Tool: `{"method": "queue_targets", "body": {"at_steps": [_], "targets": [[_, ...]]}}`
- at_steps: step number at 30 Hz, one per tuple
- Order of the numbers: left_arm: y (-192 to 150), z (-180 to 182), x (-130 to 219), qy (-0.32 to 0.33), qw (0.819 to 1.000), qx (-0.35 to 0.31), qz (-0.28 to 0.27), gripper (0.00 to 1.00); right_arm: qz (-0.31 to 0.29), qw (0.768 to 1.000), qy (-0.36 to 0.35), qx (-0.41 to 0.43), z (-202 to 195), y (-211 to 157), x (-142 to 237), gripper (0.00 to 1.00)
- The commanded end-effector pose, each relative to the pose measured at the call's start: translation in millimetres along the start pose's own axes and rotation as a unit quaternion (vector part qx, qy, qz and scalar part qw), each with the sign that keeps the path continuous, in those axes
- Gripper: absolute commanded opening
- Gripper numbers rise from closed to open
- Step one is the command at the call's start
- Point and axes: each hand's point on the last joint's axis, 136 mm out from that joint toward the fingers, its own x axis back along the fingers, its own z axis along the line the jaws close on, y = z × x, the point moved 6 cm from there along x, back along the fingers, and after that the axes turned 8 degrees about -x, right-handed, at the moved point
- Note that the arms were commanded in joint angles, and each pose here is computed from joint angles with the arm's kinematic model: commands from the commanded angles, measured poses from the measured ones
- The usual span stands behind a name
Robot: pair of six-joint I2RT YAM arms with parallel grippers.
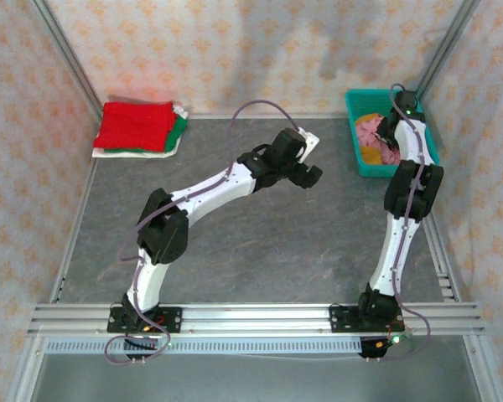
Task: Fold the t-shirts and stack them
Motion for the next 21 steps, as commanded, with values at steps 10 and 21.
{"method": "queue_targets", "body": {"at_steps": [10,21], "targets": [[50.8,15.6,137.8,0.003,0.97,0.063,-0.234,0.96,-0.181,0.981,0.069,0.014,42.3,47.6,204.9,0.0],[21.9,38.1,243.0,0.054,0.944,0.088,-0.314,1.0,-0.289,0.928,0.192,0.134,103.2,-22.0,433.8,0.0]]}}
